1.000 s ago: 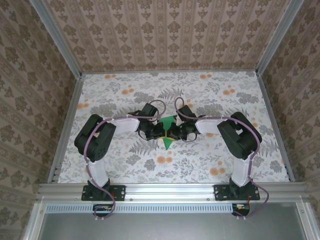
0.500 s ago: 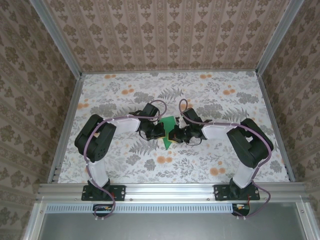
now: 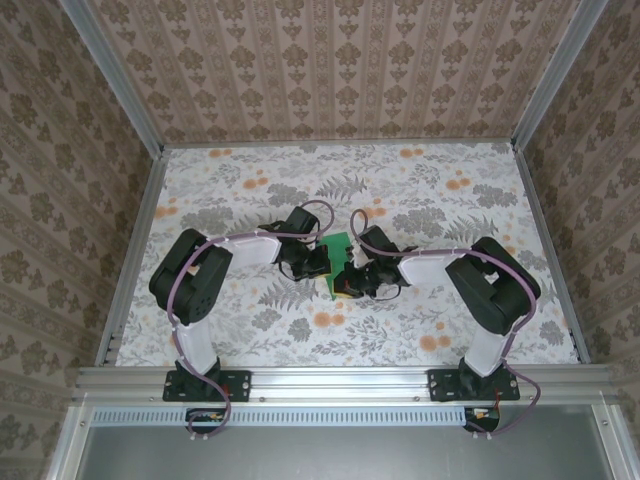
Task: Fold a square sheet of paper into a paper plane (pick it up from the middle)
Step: Third fold the triangle at the center of the table.
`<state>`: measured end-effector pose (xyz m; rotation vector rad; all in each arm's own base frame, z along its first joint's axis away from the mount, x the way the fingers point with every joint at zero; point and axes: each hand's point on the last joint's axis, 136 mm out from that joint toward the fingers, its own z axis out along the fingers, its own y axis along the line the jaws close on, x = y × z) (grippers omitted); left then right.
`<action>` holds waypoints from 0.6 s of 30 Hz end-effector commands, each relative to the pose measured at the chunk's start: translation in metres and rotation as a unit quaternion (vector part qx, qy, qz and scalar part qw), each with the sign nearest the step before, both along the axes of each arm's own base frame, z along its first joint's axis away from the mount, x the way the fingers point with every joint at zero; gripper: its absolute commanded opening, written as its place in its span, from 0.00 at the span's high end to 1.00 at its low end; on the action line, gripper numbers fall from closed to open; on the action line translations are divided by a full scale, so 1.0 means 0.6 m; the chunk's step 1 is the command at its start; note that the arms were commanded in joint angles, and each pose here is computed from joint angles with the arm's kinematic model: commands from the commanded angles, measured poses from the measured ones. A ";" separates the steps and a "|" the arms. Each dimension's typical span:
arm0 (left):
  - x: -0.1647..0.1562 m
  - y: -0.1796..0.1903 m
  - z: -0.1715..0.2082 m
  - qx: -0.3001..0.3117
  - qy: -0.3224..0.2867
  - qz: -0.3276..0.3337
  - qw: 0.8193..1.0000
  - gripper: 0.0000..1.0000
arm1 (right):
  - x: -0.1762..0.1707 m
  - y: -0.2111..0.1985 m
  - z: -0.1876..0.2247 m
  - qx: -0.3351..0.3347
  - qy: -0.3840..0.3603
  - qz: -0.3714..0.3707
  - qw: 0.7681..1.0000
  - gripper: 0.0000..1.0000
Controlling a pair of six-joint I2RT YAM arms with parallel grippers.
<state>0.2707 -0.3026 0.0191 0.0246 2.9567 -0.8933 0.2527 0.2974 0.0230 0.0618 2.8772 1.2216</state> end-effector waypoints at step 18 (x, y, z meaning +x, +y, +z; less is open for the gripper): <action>0.013 0.010 -0.010 0.042 -0.022 -0.016 0.999 0.96 | 0.008 0.018 0.002 0.023 -0.009 0.005 1.000 0.91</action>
